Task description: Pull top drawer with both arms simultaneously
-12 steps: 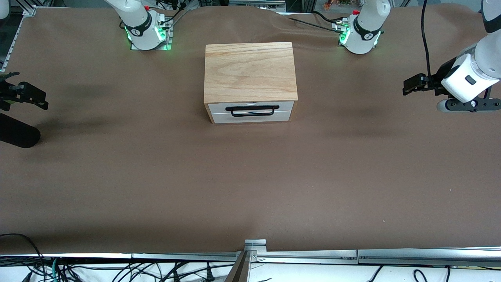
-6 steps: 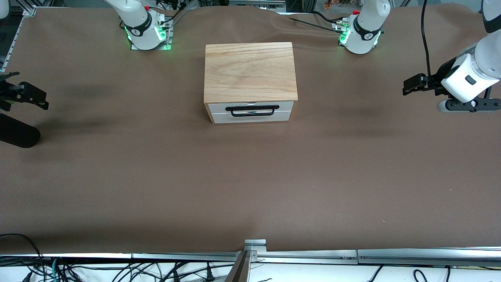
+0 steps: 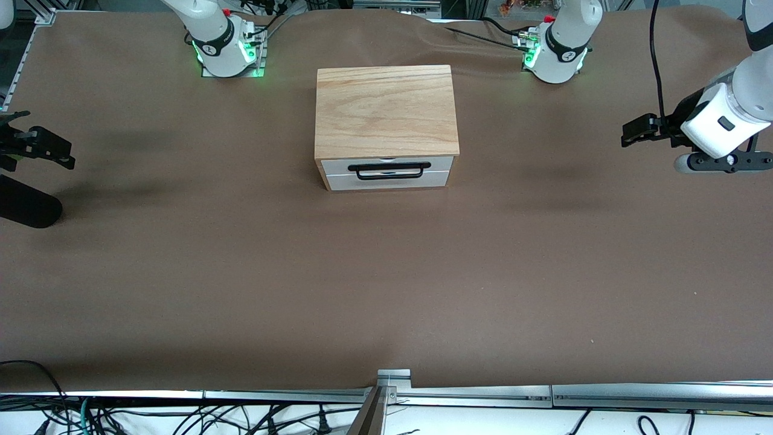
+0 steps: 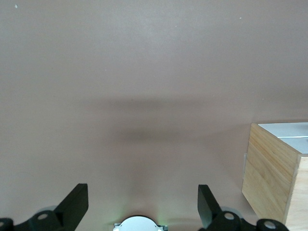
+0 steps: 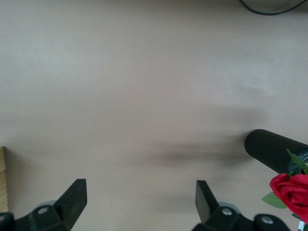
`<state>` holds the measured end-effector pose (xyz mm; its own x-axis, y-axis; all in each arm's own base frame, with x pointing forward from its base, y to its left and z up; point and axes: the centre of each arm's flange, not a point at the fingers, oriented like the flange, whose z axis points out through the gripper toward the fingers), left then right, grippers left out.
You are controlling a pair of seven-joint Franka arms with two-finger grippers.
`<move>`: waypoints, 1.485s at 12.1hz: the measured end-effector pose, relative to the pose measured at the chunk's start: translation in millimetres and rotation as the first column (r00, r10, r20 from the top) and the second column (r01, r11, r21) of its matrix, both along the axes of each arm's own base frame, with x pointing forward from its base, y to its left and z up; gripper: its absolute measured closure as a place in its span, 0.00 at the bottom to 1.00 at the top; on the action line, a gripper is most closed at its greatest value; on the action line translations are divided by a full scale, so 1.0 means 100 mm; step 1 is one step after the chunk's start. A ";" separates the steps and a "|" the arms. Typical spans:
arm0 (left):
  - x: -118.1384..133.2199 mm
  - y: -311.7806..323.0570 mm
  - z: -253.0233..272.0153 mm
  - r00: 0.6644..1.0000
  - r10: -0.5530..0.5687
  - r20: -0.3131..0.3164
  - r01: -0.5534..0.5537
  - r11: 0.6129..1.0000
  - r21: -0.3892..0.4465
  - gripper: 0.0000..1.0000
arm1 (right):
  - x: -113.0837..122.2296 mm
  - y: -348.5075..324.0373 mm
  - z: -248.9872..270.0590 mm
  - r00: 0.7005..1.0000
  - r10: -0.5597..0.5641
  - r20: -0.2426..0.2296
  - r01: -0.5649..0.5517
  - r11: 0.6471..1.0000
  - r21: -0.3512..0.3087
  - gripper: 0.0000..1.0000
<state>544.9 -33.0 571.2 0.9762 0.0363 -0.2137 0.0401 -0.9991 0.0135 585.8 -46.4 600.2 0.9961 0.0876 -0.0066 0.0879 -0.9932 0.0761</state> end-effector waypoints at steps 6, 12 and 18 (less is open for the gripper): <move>0.00 0.00 0.00 1.000 0.001 0.000 -0.001 1.000 0.000 0.00 | 0.00 0.00 0.00 1.000 0.000 -0.001 0.000 1.000 0.001 0.00; 0.00 0.00 0.00 1.000 0.005 -0.001 -0.005 1.000 0.001 0.00 | 0.00 0.01 0.00 1.000 -0.001 -0.001 0.001 1.000 0.014 0.00; 0.00 0.00 0.00 1.000 0.014 -0.002 -0.014 1.000 0.003 0.00 | 0.00 -0.03 0.00 1.000 -0.011 0.000 0.011 1.000 0.020 0.00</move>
<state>544.7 -33.0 571.0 0.9752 0.0510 -0.2156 0.0545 -0.9985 0.0102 585.4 -49.8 599.7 0.9970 0.0771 -0.0051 0.0773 -0.9954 0.0559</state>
